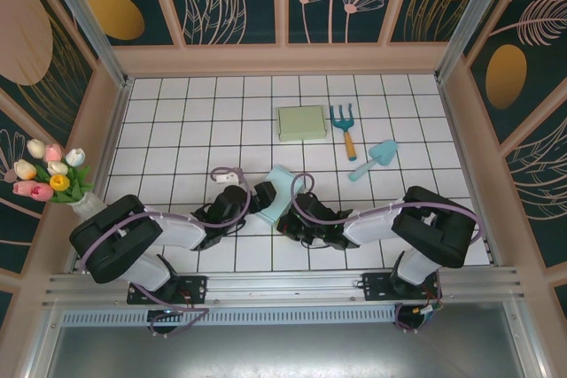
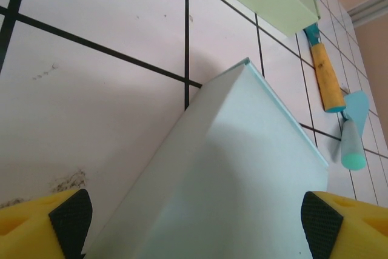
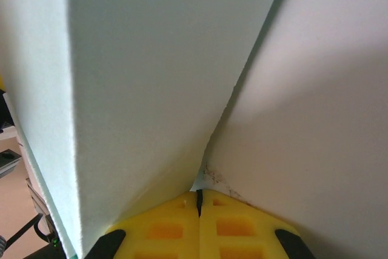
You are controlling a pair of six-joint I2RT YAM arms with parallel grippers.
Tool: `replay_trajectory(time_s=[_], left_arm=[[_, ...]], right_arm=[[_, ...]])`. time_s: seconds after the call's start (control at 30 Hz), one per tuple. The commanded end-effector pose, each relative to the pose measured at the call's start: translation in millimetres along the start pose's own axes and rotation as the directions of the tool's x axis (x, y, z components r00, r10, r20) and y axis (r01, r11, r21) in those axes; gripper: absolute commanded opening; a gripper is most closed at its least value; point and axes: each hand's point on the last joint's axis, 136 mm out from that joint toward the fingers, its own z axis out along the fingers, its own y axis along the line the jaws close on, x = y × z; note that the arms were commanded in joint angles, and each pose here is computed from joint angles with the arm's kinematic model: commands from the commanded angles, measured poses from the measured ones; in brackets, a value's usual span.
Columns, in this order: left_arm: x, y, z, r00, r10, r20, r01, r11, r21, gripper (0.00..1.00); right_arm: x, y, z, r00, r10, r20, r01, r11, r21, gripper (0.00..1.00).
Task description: Fold the paper box
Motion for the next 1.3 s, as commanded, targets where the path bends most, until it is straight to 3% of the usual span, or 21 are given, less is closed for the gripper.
replay_trajectory(time_s=[0.0, 0.23, 0.43, 0.6, 0.73, 0.87, 1.0, 1.27], left_arm=[[46, -39, -4, 0.974, -0.088, -0.210, 0.116, 0.986, 0.121, 0.91], [0, -27, -6, 0.999, 0.036, -0.033, -0.038, 0.996, -0.077, 0.93], [-46, -9, -33, 0.987, 0.096, 0.127, -0.066, 0.973, -0.221, 0.94], [-56, 13, -57, 0.978, 0.099, 0.182, -0.044, 0.958, -0.284, 0.95], [-39, 14, -64, 0.991, 0.021, 0.131, 0.004, 0.983, -0.182, 0.94], [-20, 3, -63, 0.997, -0.055, 0.056, 0.058, 0.996, -0.064, 0.90], [-9, -14, -65, 0.995, -0.095, 0.018, 0.094, 0.995, 0.025, 0.89], [-1, -13, -66, 0.988, -0.152, 0.008, 0.151, 0.987, 0.060, 0.85]], right_arm=[[-11, 39, 5, 0.999, -0.016, 0.050, 0.021, 0.993, -0.114, 0.00], [-15, 29, 0, 0.997, -0.026, 0.079, 0.032, 0.997, -0.076, 0.00], [-34, 5, -27, 0.976, -0.077, 0.204, 0.070, 0.997, 0.045, 0.00], [-56, 3, -62, 0.928, -0.188, 0.322, 0.147, 0.978, 0.149, 0.14], [-85, 12, -90, 0.835, -0.366, 0.411, 0.265, 0.922, 0.282, 0.23], [-111, 28, -95, 0.761, -0.523, 0.383, 0.392, 0.842, 0.371, 0.25], [-133, 35, -83, 0.741, -0.593, 0.315, 0.487, 0.797, 0.356, 0.27], [-162, 41, -55, 0.712, -0.664, 0.227, 0.593, 0.742, 0.312, 0.48]])
